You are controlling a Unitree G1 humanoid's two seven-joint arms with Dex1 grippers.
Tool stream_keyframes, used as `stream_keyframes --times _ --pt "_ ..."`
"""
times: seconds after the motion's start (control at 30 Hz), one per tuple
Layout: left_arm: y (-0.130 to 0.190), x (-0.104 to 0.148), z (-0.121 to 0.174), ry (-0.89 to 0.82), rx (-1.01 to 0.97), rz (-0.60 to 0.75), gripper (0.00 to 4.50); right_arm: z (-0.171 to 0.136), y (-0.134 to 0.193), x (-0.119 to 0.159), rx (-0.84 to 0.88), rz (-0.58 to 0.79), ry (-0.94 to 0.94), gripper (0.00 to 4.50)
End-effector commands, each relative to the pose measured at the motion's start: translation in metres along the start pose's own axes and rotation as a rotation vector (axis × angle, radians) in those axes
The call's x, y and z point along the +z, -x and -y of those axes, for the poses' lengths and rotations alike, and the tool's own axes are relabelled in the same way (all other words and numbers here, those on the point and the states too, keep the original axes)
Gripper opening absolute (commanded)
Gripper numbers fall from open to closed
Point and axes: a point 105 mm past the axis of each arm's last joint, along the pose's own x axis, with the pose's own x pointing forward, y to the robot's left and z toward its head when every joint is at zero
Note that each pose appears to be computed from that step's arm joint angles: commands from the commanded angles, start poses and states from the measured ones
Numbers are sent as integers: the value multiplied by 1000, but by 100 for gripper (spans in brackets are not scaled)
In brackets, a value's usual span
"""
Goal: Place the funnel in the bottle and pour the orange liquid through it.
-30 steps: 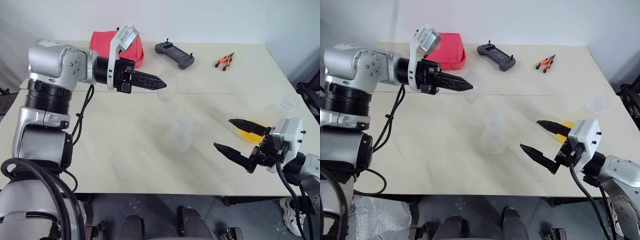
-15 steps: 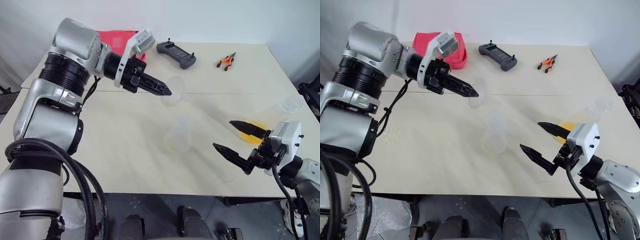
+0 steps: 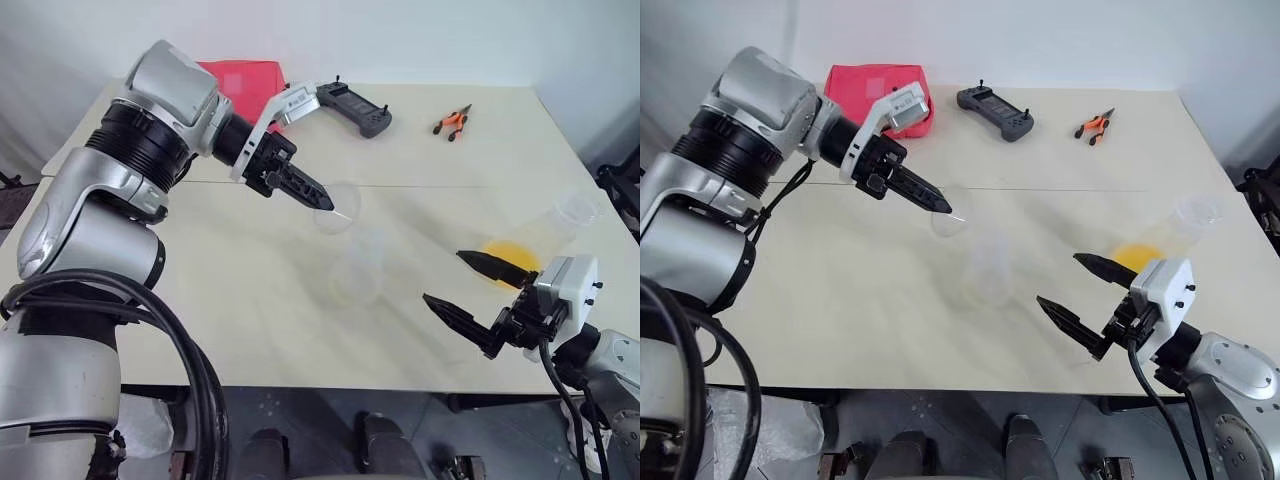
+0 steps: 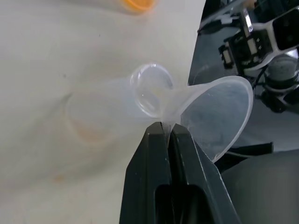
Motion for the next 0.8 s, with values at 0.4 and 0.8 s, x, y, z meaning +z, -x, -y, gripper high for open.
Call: stream_keyframes --times 0.4,0.8 --pt "-11 12 26 -184 -101 -128 6 -4 2 8 -10 30 49 450" --pt "-34 24 26 -249 -79 -209 6 -5 -1 16 9 62 93 450"
